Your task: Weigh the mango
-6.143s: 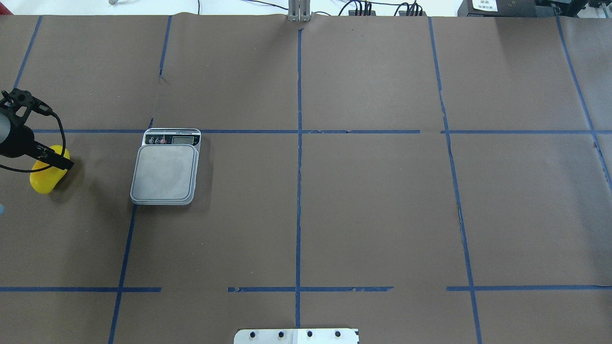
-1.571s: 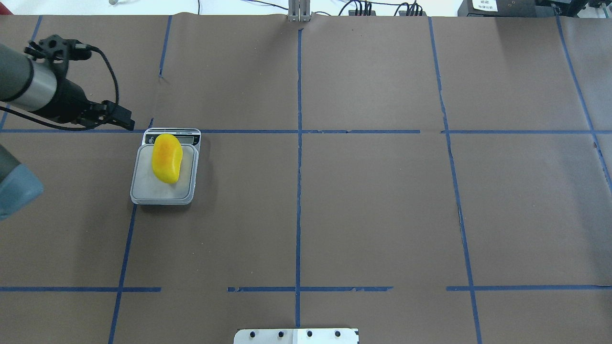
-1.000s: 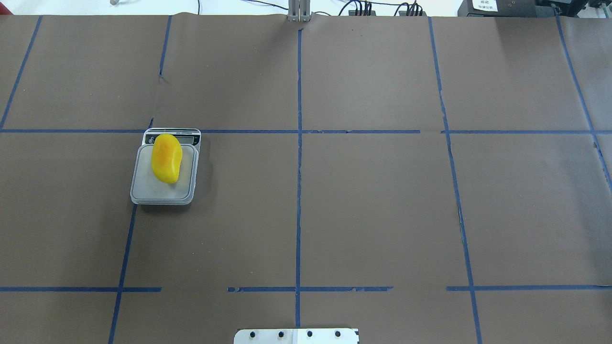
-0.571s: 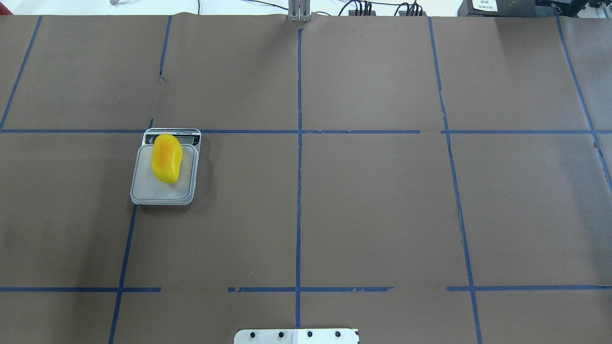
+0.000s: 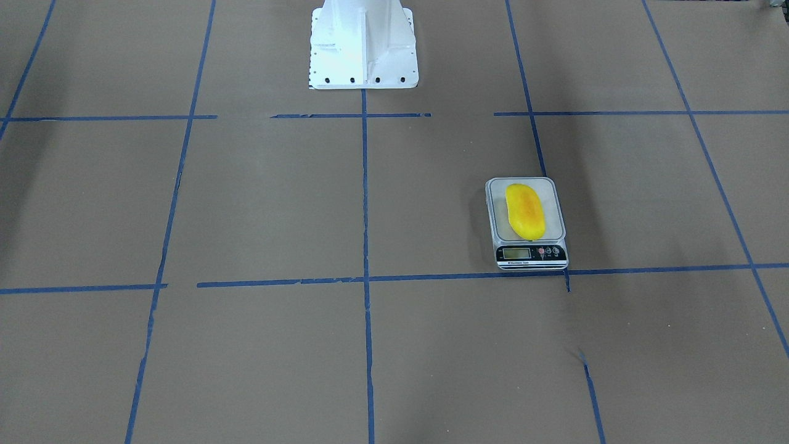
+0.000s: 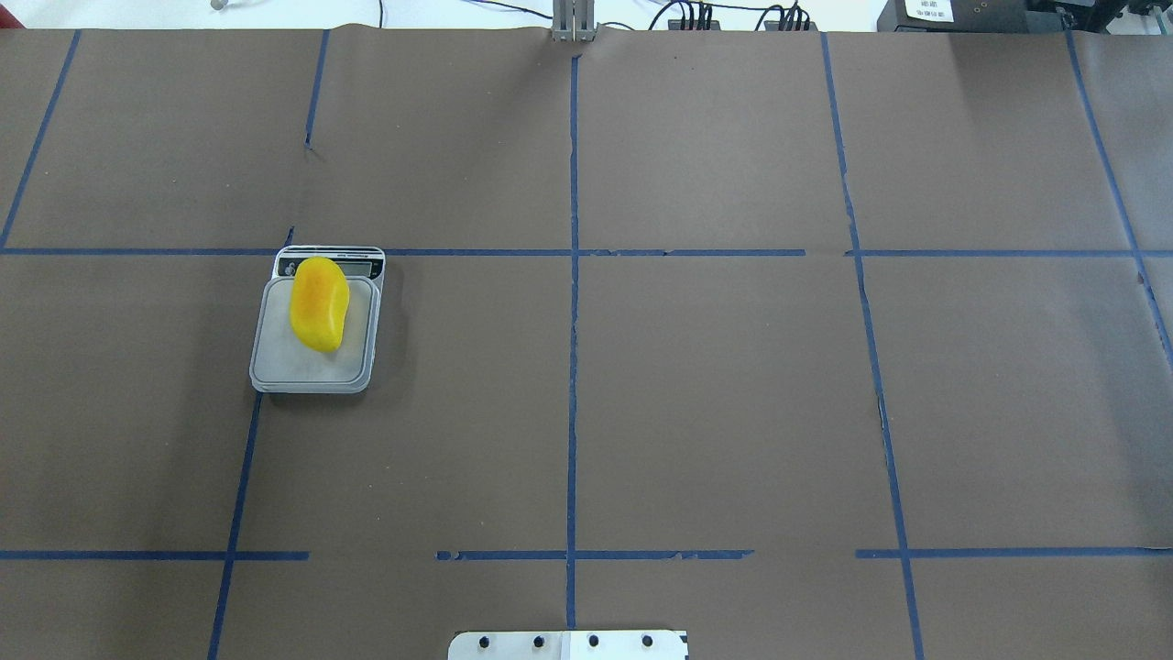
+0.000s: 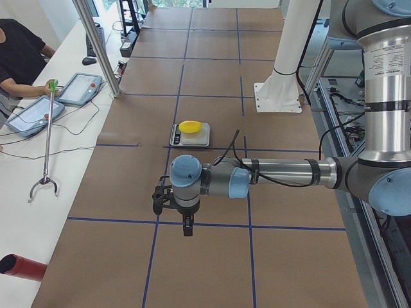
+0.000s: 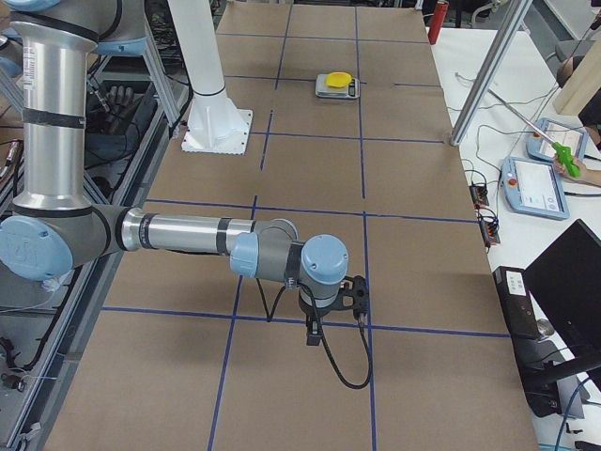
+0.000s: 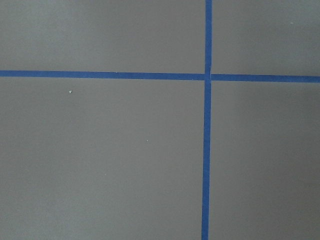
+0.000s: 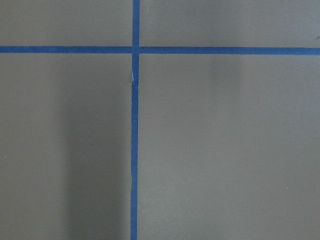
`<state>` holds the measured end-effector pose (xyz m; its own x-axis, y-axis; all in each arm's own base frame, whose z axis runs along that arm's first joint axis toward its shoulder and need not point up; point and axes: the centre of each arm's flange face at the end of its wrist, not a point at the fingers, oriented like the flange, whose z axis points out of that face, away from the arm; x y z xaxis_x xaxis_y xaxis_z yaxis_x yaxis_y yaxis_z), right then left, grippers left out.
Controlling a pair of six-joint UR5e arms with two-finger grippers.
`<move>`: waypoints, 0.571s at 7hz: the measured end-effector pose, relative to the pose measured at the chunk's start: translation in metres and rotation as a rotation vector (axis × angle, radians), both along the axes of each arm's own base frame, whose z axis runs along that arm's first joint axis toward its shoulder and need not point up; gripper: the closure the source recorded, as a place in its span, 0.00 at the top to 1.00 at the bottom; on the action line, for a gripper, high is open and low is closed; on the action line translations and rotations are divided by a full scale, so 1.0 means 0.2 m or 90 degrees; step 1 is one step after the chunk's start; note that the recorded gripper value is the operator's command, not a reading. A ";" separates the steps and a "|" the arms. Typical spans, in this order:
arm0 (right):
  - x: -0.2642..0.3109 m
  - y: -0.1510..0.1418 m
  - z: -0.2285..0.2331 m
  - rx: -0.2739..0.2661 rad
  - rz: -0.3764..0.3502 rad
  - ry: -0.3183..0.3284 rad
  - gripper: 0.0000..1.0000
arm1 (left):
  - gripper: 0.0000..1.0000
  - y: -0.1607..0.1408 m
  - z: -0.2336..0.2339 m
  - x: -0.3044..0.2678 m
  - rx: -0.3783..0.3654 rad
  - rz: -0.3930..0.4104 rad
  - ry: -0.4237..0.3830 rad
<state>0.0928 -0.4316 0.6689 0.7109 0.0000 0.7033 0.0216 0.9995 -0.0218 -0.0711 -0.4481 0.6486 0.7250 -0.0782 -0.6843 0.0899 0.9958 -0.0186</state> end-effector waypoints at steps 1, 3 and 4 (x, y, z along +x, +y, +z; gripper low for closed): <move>0.00 0.00 0.00 0.000 0.000 0.000 1.00 | 1.00 -0.01 -0.04 -0.03 -0.002 -0.008 0.000; 0.00 0.00 0.00 0.000 0.000 0.000 1.00 | 1.00 0.00 -0.13 -0.07 -0.007 -0.018 0.000; 0.00 0.00 0.00 0.000 0.000 0.000 1.00 | 1.00 0.01 -0.15 -0.08 -0.006 -0.022 0.000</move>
